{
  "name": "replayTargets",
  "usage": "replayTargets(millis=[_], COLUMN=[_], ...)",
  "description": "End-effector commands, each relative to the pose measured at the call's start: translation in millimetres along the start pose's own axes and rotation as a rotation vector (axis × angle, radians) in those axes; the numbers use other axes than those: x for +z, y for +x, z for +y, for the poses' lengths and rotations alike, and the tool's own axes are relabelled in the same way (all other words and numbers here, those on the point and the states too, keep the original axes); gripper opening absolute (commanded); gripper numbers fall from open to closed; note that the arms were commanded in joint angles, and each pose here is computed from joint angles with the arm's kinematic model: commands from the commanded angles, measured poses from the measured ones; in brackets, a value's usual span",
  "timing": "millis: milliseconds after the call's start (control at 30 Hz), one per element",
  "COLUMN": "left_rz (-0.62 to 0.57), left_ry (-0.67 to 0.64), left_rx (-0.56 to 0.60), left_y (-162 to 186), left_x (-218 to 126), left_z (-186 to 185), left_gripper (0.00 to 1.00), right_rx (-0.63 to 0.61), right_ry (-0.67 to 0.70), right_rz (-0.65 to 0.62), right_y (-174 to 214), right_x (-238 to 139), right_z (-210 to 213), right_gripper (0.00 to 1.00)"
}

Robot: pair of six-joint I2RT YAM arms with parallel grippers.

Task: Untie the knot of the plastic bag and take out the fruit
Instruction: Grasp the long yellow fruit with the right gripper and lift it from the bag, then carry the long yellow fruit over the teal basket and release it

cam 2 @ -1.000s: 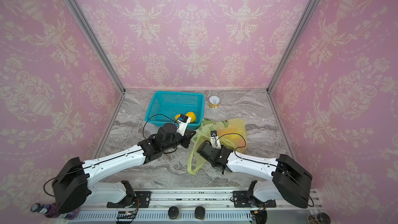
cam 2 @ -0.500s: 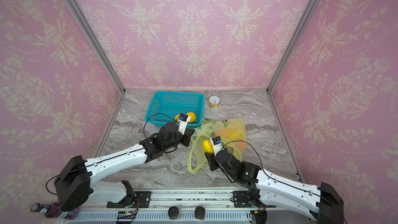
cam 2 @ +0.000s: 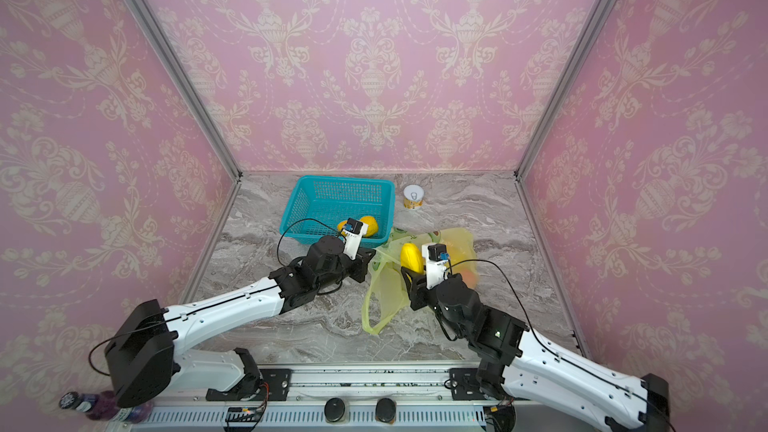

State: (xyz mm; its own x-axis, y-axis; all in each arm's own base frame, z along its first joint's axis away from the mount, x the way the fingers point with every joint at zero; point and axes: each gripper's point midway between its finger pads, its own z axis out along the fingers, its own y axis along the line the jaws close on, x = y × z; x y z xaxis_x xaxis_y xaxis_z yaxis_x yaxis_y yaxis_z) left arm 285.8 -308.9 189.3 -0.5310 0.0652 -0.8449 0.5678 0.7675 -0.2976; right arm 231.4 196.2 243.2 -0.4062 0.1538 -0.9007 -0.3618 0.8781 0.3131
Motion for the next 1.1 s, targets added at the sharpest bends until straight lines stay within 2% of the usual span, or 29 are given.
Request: replayTargets(millis=[0,100,333,533,700,900,1067], left_rz=[0.011,0.011,0.019,0.019,0.017,0.014,0.013], left_ry=[0.002,0.013,0.020,0.016,0.016,0.004,0.011], left_rx=[0.016,0.018,0.023,0.034,0.036,0.045,0.044], left_y=[5,3,6,10,7,9,10], left_x=[1,1,2,2,1,0,0], left_z=[0,-2,-3,-1,-2,1,0], left_gripper=[0.00,0.00,0.00,0.00,0.00,0.00,0.00], right_rx=[0.045,0.074,0.017,-0.038,-0.067,-0.091,-0.095], right_ry=[0.076,0.083,0.137,0.185,0.232,0.277,0.318], right_rz=[0.036,0.085,0.225,0.430,0.536,0.604,0.637], right_y=[-18,-31,-54,-31,-11,11,30], right_x=[25,58,148,231,288,329,341], right_z=[-10,-10,0,-2,-8,-22,-41], right_gripper=[0.05,0.04,0.04,0.04,0.04,0.09,0.16])
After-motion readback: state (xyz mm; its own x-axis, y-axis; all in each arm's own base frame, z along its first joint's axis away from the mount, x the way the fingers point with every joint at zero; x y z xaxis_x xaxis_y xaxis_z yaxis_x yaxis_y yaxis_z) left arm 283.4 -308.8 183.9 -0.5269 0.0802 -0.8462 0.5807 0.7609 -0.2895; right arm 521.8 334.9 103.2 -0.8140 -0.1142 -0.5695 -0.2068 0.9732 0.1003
